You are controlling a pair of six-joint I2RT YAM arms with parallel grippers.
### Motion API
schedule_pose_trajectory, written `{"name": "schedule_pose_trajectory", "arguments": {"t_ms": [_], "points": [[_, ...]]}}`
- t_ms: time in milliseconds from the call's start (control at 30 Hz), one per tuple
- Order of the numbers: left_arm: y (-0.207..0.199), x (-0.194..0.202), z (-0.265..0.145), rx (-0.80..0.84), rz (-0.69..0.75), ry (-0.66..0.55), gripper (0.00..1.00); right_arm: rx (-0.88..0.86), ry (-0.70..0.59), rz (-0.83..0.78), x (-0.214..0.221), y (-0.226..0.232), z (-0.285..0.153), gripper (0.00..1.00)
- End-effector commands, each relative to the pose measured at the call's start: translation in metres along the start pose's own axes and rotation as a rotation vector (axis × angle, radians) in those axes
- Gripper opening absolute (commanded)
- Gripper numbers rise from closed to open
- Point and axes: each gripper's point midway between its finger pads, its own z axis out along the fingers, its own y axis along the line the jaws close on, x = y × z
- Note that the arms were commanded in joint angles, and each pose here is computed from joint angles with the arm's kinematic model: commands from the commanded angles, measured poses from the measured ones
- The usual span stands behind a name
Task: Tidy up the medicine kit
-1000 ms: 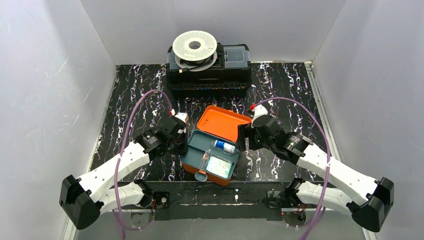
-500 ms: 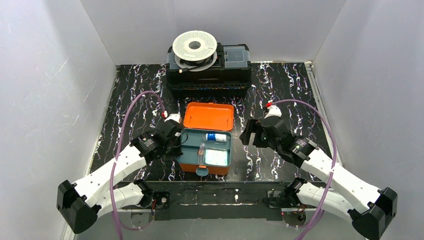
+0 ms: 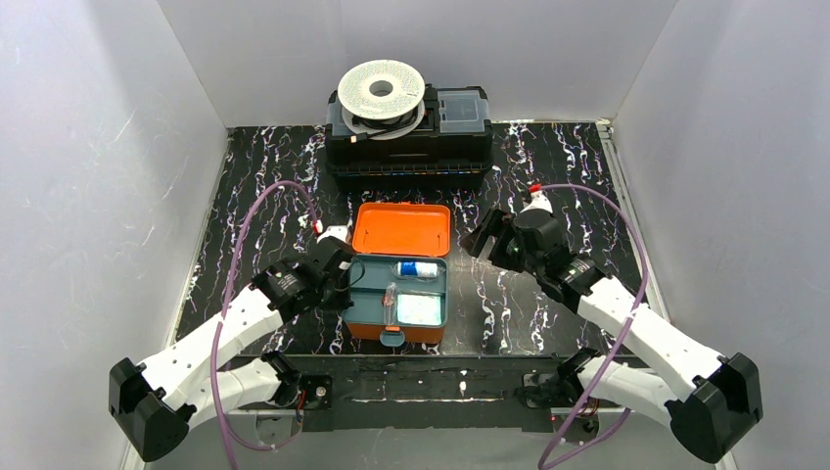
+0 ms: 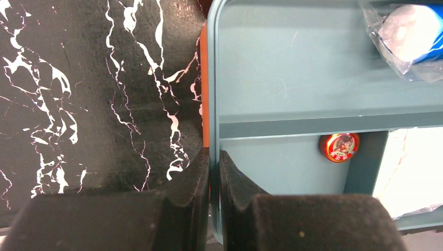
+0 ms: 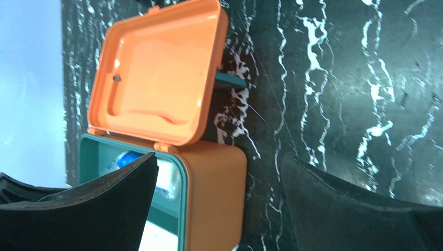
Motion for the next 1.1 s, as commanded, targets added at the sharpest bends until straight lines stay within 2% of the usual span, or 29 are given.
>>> {"name": "schedule_pose_trajectory", "arguments": {"t_ms": [0, 200, 433, 667, 1067], "points": [[0.01, 0.009, -0.011, -0.019, 0.029, 0.039, 0.0, -0.149, -0.05, 0.063, -0.021, 0.03, 0.013, 0.94], [0.009, 0.013, -0.011, -0.011, 0.054, 0.066, 0.0, -0.236, -0.02, 0.083, -0.026, 0.041, 0.039, 0.94], [0.008, 0.015, -0.012, 0.0, 0.061, 0.072, 0.0, -0.267, 0.013, 0.071, -0.028, 0.038, 0.069, 1.0], [0.005, 0.011, -0.014, 0.017, 0.086, 0.063, 0.0, -0.334, 0.091, 0.06, -0.024, 0.04, 0.101, 1.0], [0.002, 0.01, -0.015, 0.029, 0.121, 0.082, 0.0, -0.47, 0.126, 0.022, -0.031, 0.065, 0.134, 1.0]]}}
